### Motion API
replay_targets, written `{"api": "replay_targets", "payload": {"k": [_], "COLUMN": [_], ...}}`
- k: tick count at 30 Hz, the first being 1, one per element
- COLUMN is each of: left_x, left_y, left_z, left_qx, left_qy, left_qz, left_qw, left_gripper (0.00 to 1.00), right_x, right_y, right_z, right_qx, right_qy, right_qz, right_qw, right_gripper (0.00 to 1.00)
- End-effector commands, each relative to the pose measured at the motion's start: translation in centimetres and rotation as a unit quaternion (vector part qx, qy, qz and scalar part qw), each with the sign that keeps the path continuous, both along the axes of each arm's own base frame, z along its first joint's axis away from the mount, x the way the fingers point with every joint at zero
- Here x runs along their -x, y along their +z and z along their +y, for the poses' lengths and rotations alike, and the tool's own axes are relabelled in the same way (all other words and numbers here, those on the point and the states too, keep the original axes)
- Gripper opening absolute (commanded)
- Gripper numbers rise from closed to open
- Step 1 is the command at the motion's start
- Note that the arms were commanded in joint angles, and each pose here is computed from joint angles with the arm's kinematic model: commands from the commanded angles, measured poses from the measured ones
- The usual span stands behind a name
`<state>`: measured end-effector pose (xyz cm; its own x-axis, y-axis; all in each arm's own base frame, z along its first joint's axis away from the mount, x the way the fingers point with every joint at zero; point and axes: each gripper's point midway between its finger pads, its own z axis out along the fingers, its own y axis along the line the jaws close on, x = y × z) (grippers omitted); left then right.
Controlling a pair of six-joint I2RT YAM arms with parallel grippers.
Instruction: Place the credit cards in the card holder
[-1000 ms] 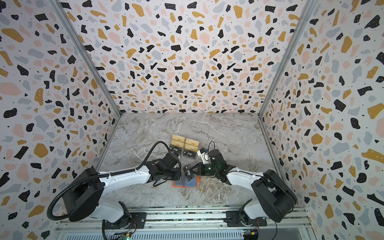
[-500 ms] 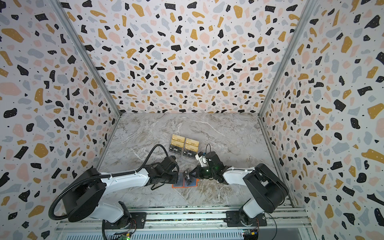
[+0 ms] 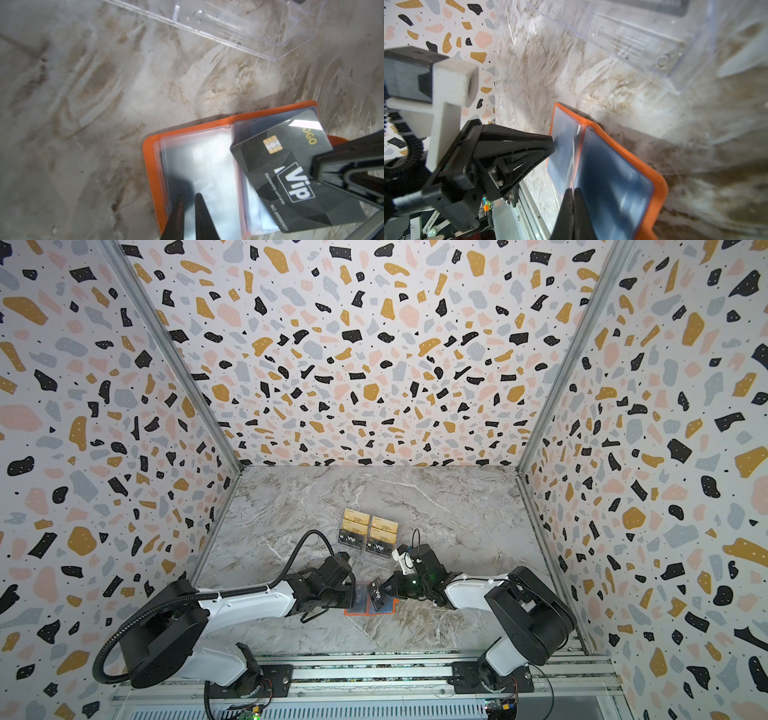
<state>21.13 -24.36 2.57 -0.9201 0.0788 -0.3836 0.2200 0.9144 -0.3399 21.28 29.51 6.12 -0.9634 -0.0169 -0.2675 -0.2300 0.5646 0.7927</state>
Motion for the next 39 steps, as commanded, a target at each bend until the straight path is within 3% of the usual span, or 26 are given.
{"api": "replay_targets", "payload": {"k": [1,39], "left_x": [0.9,1.0], "left_y": [-1.0,0.2], "left_z": [0.7,0.6], "left_qx": [-0.011,0.009], "left_qy": [-0.001,0.006], "left_qz": [0.018,0.014], "left_qw": [1.000,1.000], "left_gripper": [0.15,0.15], "right_x": [0.2,0.4], "right_y": [0.4,-1.0], "right_z": [-0.3,1.5], "right_qx": [0.003,-0.037], "right_qy": [-0.007,-0.013], "right_qz": [-0.002,0.025], "right_qw": [1.000,0.999], "right_gripper": [0.00,0.00]}}
